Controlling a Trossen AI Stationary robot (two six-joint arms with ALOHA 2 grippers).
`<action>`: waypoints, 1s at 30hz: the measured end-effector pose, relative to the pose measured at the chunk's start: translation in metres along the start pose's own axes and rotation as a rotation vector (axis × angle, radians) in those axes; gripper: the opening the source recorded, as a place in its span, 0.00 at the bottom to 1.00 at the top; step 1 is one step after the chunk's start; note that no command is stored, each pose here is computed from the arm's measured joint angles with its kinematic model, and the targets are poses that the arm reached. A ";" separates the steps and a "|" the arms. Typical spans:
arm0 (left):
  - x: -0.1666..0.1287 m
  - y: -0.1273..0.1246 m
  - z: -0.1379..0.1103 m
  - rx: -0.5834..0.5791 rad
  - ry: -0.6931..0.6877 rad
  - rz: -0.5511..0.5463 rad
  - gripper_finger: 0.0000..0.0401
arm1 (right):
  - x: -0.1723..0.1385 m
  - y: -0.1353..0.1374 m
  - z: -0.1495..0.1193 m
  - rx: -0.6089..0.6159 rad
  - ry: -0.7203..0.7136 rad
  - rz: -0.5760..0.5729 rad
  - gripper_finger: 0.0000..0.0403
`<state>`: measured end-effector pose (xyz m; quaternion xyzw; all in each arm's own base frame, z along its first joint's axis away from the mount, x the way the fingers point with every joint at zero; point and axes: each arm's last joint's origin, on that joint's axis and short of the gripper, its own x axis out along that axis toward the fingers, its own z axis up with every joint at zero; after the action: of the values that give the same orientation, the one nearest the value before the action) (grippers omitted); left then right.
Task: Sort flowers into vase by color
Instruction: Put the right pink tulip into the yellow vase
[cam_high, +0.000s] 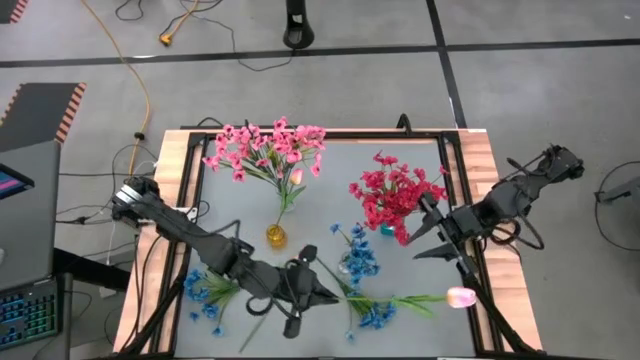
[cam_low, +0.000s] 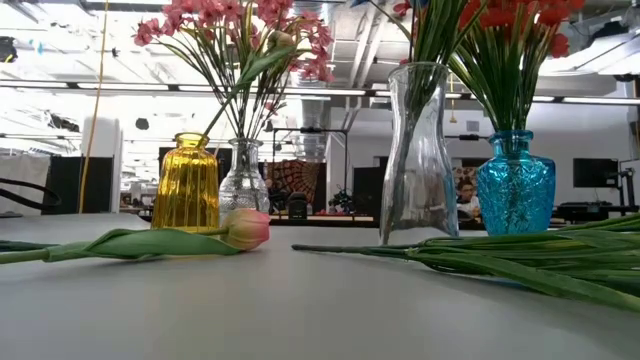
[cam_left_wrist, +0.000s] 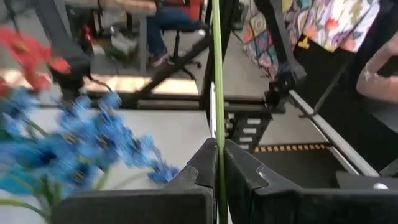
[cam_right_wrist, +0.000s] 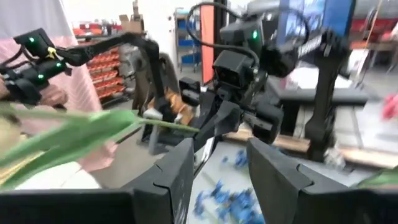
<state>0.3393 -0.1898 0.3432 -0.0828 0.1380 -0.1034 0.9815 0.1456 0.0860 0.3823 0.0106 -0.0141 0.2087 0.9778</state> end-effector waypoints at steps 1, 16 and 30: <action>-0.004 0.000 0.004 0.008 -0.014 0.006 0.00 | 0.000 -0.001 0.002 -0.019 -0.023 -0.008 0.44; -0.052 0.018 0.050 0.190 -0.192 0.199 0.00 | 0.005 -0.026 0.012 -0.161 -0.122 -0.205 0.44; -0.048 0.063 0.064 0.222 -0.212 0.331 0.00 | 0.050 -0.037 0.009 -0.237 -0.246 -0.270 0.44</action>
<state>0.3236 -0.1100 0.4043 0.0391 0.0334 0.0539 0.9972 0.2060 0.0725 0.3921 -0.0774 -0.1561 0.0699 0.9822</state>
